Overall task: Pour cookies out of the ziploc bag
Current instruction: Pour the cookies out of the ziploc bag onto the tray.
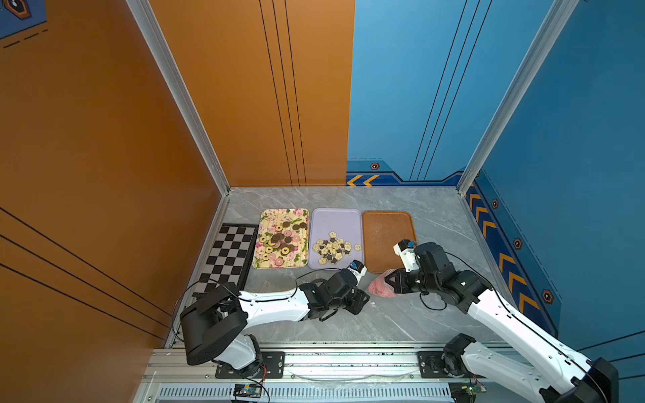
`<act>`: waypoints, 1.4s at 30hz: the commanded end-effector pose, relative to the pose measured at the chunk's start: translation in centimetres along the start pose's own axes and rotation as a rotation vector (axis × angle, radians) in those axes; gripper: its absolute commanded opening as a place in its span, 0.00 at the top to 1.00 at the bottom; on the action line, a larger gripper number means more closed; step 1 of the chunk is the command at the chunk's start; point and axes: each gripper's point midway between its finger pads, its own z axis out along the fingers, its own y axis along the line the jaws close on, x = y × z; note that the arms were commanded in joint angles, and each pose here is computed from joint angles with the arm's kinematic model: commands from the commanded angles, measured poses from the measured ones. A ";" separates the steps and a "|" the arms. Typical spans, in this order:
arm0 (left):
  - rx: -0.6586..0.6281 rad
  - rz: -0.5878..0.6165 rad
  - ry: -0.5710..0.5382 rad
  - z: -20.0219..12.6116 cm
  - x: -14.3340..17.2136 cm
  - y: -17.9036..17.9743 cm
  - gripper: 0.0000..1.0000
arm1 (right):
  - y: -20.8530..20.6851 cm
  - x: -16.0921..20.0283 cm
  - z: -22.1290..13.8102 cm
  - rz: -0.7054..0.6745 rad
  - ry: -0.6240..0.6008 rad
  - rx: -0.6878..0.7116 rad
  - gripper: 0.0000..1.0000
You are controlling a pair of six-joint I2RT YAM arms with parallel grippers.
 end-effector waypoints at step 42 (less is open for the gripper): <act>0.046 0.640 -0.200 -3.1 -5.2 -0.5 0.71 | 7.3 -3.6 -6.4 -0.087 -0.076 -0.238 1.00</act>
